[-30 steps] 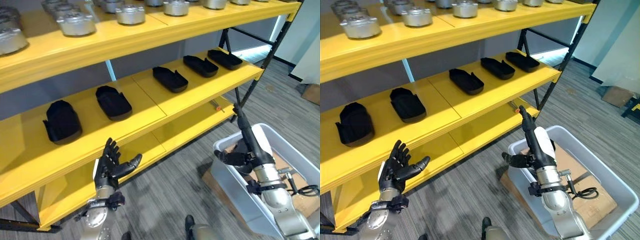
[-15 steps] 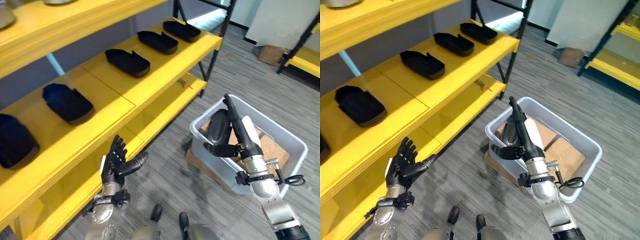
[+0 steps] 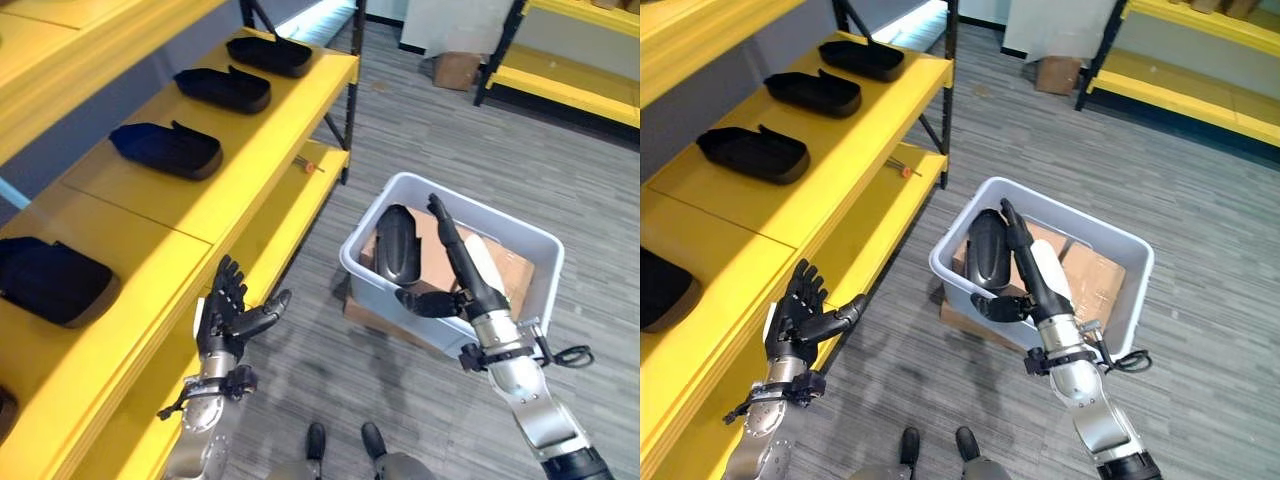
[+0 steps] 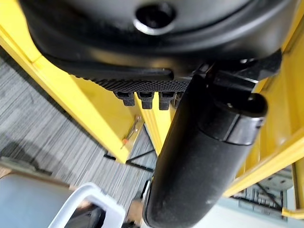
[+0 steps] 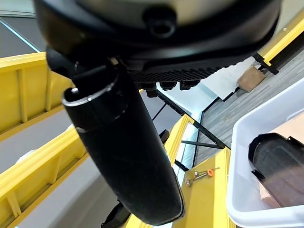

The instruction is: Move parts from the plastic box to the shelf.

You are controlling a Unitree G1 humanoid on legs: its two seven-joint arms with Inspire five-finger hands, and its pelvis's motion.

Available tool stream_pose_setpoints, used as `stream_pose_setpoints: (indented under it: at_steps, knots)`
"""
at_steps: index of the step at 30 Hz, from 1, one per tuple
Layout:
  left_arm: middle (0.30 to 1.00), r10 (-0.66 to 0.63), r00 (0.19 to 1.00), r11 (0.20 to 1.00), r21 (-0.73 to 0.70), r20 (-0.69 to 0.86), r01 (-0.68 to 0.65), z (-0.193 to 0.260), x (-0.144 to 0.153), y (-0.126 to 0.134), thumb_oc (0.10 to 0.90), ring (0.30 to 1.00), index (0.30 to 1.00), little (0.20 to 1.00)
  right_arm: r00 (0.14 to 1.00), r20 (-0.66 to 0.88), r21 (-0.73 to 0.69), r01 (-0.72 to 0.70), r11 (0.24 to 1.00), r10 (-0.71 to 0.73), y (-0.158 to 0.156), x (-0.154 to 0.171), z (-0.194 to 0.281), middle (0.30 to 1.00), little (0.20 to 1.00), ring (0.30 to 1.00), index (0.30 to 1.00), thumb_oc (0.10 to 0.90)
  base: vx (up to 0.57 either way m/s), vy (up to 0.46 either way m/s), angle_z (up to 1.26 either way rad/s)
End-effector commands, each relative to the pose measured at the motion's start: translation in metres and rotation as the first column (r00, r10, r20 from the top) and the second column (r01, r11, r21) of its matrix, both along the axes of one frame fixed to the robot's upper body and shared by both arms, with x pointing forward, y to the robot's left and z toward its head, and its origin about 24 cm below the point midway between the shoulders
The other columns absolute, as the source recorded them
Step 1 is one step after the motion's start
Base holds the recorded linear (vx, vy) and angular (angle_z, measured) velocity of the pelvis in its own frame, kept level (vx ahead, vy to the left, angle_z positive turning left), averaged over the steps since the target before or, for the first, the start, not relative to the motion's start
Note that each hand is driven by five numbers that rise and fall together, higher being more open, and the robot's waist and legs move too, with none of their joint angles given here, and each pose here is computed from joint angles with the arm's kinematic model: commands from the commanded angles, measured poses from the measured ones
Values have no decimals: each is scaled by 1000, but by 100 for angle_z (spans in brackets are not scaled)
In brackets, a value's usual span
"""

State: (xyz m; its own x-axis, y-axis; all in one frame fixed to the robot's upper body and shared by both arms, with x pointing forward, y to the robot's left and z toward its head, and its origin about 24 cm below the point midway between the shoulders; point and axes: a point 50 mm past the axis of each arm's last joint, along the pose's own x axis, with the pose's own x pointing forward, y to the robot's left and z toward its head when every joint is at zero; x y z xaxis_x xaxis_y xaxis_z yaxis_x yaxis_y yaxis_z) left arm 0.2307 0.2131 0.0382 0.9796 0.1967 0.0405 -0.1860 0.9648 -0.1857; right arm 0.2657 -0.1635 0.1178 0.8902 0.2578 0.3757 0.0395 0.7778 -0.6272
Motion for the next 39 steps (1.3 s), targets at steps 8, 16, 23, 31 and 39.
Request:
stream_pose_setpoints:
  at_steps: [8, 16, 23, 31, 39]
  knots:
    - [1000, -27, 960, 998, 65, 280, 9, 53, 13, -6, 900, 1000, 1000, 1000, 955, 298, -15, 4, 1000, 0, 3, 6, 59, 1000, 1000, 1000, 1000, 900, 107, -184, -17]
    - [1000, -17, 962, 1000, -1, 272, 18, 50, 11, -9, 900, 1000, 1000, 1000, 956, 292, -51, 7, 999, 8, 0, 11, 62, 1000, 1000, 1000, 1000, 900, 122, -257, 29]
    - [1000, -48, 956, 999, 5, 289, 49, 56, 11, -12, 900, 1000, 1000, 1000, 916, 402, -151, 84, 985, -17, -8, 21, 90, 1000, 1000, 1000, 1000, 900, 31, -188, 10]
    - [1000, -91, 951, 996, 31, 295, 86, 60, 11, -14, 900, 1000, 1000, 1000, 773, 634, -572, 467, 675, 1, -40, 50, 170, 1000, 1000, 1000, 1000, 900, -32, -107, 8]
    - [1000, -110, 946, 994, 47, 304, 101, 63, 14, -16, 900, 1000, 1000, 1000, 775, 632, -724, 586, 364, 13, -60, 71, 205, 1000, 1000, 1000, 1000, 900, -32, -44, 15]
